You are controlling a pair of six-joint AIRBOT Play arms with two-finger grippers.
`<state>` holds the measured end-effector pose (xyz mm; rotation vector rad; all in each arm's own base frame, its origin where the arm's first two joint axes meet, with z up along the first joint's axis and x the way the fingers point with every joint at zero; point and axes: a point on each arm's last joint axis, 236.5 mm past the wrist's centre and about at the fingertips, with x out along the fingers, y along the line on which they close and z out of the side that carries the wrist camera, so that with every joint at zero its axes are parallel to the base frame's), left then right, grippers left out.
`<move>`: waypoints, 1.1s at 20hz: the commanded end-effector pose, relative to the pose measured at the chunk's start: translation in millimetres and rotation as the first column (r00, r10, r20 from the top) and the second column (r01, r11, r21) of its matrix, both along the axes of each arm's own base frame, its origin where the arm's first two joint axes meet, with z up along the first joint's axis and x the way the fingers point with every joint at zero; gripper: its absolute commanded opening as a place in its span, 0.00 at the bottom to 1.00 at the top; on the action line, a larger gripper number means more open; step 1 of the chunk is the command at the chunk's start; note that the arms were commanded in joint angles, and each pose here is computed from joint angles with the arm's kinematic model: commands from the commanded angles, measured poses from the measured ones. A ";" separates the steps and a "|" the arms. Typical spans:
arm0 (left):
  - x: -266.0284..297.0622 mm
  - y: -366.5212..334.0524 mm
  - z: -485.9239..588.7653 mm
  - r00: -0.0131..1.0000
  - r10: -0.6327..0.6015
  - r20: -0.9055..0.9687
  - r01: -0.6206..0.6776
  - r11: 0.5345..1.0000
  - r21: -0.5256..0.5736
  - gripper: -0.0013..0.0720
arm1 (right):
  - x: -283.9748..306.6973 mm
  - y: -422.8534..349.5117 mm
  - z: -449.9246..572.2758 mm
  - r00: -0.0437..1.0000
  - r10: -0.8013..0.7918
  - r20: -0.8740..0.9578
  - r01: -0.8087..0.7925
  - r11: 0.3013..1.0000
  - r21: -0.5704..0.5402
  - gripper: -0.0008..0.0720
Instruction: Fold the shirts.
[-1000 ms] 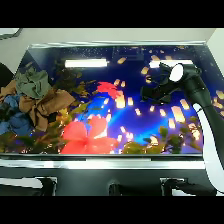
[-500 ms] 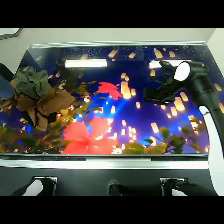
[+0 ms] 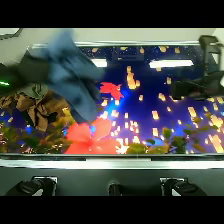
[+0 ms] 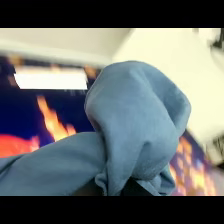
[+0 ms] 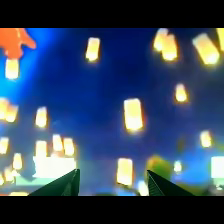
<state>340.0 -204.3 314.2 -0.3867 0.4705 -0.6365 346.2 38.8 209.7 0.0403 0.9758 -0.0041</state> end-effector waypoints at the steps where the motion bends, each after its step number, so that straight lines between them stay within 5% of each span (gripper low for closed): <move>1: -23.1 -76.9 -130.5 0.938 -0.181 -0.297 0.221 0.969 0.107 0.06 | -33.7 -16.2 18.7 1.000 -0.030 0.010 0.030 0.999 -0.032 0.69; 7: -77.1 -164.5 -305.3 0.717 -0.268 -0.643 0.475 0.864 0.170 0.10 | -35.0 -16.3 1.6 0.997 -0.035 -0.071 0.031 0.999 -0.045 0.69; 9: -84.6 -179.7 -323.9 0.645 -0.273 -0.714 0.484 0.868 0.106 1.00 | -20.4 -13.0 -9.3 0.996 -0.030 -0.087 0.026 0.999 -0.046 0.69; 12: -37.3 -141.6 -296.1 0.680 -0.234 -0.695 0.461 0.873 0.158 1.00 | -4.1 -3.0 -41.4 0.983 -0.014 -0.182 0.008 0.999 -0.036 0.69; 15: 20.9 -46.9 -264.6 0.746 -0.069 -0.663 0.335 0.899 0.284 1.00 | 1.0 25.9 -95.1 0.943 0.099 -0.318 -0.092 0.995 0.037 0.72; 16: 26.6 -14.2 -267.0 0.732 -0.007 -0.681 0.294 0.906 0.306 1.00 | -4.5 33.9 -122.8 0.915 0.121 -0.384 -0.103 0.992 0.067 0.79; 22: -10.1 53.2 -362.8 0.529 0.137 -0.838 0.186 0.944 0.272 1.00 | -72.3 58.4 -239.1 0.747 0.197 -0.635 -0.090 0.976 0.197 0.80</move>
